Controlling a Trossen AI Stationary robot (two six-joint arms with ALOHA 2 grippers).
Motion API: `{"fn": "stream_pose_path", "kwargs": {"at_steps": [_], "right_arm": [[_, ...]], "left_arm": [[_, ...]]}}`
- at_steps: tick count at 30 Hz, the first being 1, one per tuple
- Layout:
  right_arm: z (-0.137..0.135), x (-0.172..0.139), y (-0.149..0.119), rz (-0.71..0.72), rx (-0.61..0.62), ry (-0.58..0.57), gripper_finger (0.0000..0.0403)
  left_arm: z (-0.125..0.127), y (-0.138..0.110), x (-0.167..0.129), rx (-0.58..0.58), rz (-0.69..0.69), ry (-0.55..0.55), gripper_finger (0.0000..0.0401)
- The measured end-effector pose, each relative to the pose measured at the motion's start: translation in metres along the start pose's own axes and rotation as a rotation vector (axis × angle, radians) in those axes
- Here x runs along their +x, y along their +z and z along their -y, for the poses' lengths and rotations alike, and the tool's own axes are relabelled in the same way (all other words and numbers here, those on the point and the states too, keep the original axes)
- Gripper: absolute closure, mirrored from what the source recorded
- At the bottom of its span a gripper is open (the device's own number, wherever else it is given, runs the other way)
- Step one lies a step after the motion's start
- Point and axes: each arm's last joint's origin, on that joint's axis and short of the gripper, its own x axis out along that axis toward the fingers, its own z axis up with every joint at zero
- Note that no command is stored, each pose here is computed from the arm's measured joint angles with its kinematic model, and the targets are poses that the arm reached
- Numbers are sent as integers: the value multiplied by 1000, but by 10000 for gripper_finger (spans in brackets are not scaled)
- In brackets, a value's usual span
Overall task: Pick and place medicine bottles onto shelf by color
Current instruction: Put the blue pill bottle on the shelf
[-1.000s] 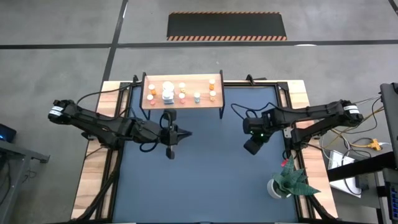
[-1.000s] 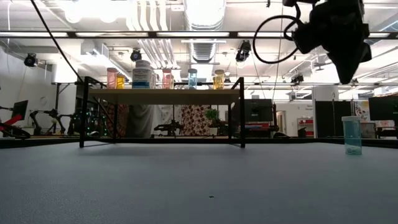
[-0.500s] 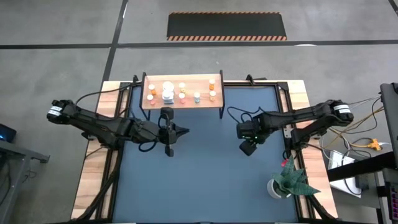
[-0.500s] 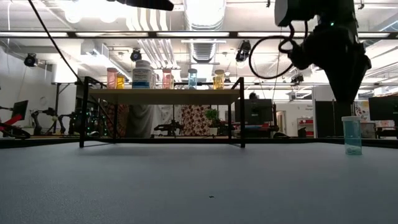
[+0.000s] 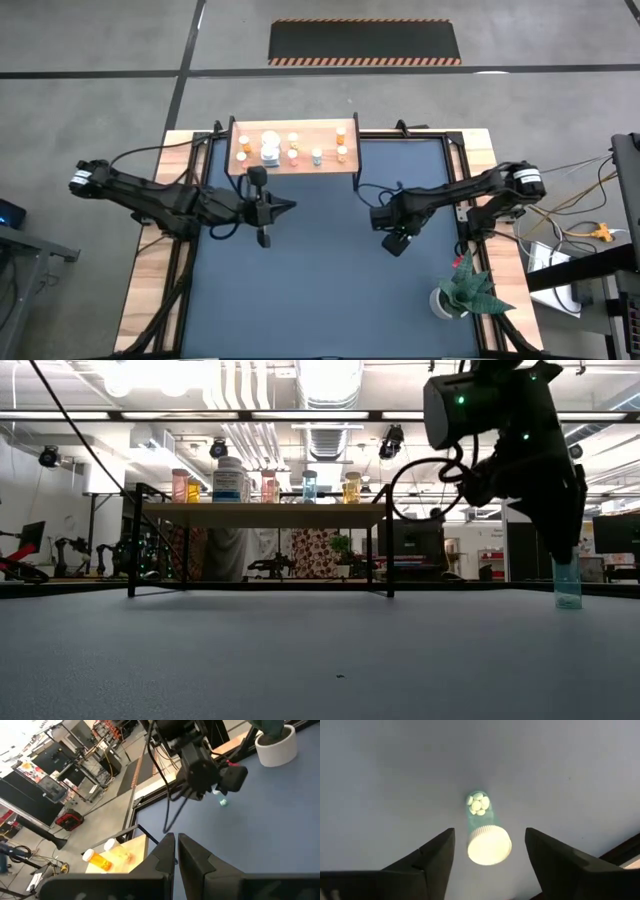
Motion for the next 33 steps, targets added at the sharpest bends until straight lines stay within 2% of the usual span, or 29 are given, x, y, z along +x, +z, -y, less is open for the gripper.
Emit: {"fn": "stream_pose_path", "kwargs": {"at_steps": [18,22,26,33], "right_arm": [[-1,1,0,-18,-22,20,291],[-1,0,0,-19,-27,21,294],[-3,-4,1,-10,-40,31,280],[-10,-18,6,46,-138,77,287]], "left_arm": [[3,-8,0,9,-14,-6,397],[4,-9,0,8,-13,-6,397],[4,-9,0,9,-14,-7,397],[5,-11,0,-14,-20,-9,397]]}}
